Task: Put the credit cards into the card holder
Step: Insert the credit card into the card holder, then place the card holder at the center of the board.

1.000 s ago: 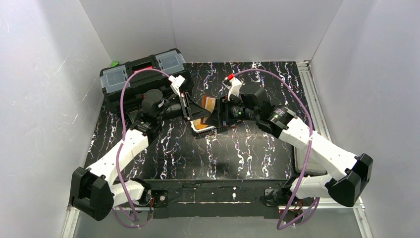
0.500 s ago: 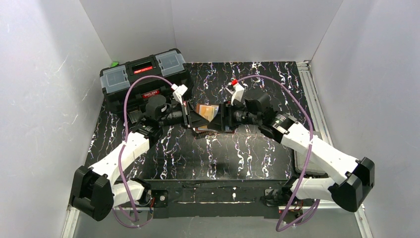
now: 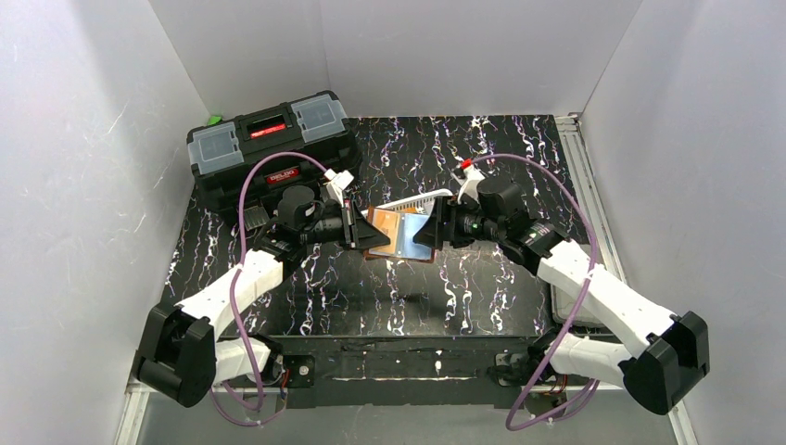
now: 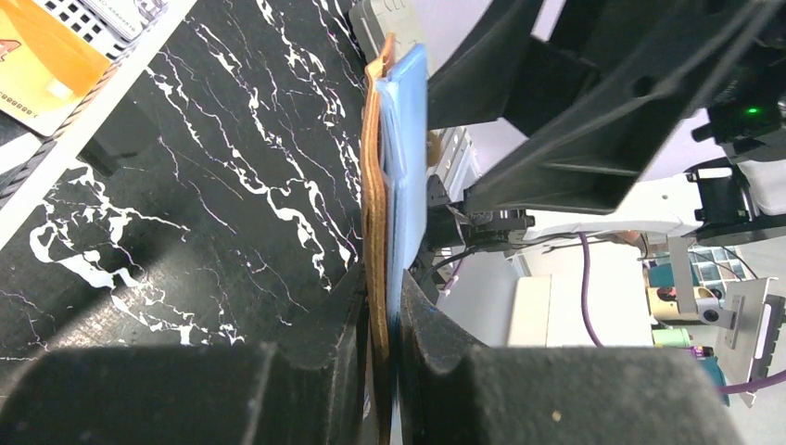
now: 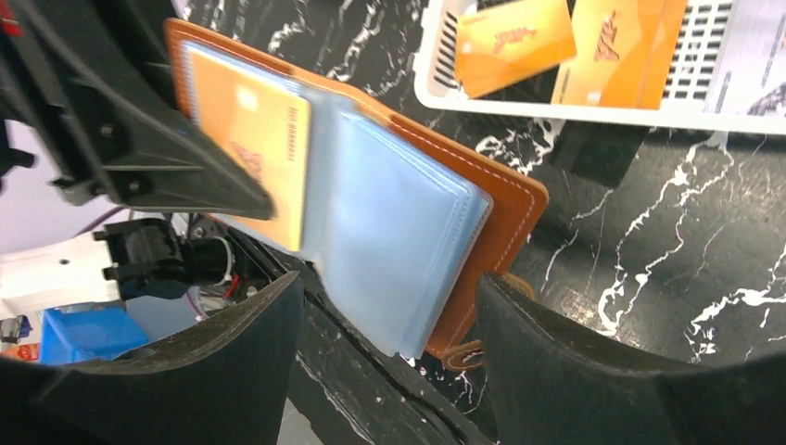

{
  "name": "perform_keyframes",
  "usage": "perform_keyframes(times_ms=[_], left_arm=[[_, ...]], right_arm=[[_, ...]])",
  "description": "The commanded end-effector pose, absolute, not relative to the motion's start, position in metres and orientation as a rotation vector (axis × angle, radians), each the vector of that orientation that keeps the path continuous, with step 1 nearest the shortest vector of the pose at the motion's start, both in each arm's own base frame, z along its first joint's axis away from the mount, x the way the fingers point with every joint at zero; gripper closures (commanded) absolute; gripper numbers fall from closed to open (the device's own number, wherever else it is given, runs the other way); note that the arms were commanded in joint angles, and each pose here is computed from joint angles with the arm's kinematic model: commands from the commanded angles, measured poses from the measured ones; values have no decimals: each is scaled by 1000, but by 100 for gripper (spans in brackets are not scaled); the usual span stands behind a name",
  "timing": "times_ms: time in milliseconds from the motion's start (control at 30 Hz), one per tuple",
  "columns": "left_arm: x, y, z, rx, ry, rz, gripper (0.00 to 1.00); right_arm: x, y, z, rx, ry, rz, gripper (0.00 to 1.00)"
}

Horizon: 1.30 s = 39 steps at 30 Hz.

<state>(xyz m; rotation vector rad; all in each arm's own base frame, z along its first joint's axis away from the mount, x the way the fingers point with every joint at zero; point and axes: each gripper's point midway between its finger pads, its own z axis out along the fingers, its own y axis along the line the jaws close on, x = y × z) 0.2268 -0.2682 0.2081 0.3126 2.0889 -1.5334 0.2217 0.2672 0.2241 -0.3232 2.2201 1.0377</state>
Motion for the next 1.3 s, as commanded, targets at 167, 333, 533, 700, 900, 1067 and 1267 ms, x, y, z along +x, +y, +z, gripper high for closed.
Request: perform_keyframes(times_ms=[167,333,533,700,900,1067,1267], left_arm=[[223,-270,225,413,1974,-1582,94],[219,-268,215,429,1968,-1582,93],[212,-268,220,478,1921,-1618,93],[210,-269,223,486,1908,-1632,94],[209,-267,214,475,1930,-1617,91],[207,-263,195,483,1973,-1565,79],[210,-247,149,484,2104,-1367,6]], right_arm=[[227,263,208,-280,2257,1046,31],[233,260,202,-230,2248,1095,36],[234,260,197,-237,2256,1115,33],[233,267,208,-252,2160,1258,39],[226,284,225,-294,2047,1468,84],[221,286,224,-302,2042,1520,99],[219,287,217,-308,2076,1531,99]])
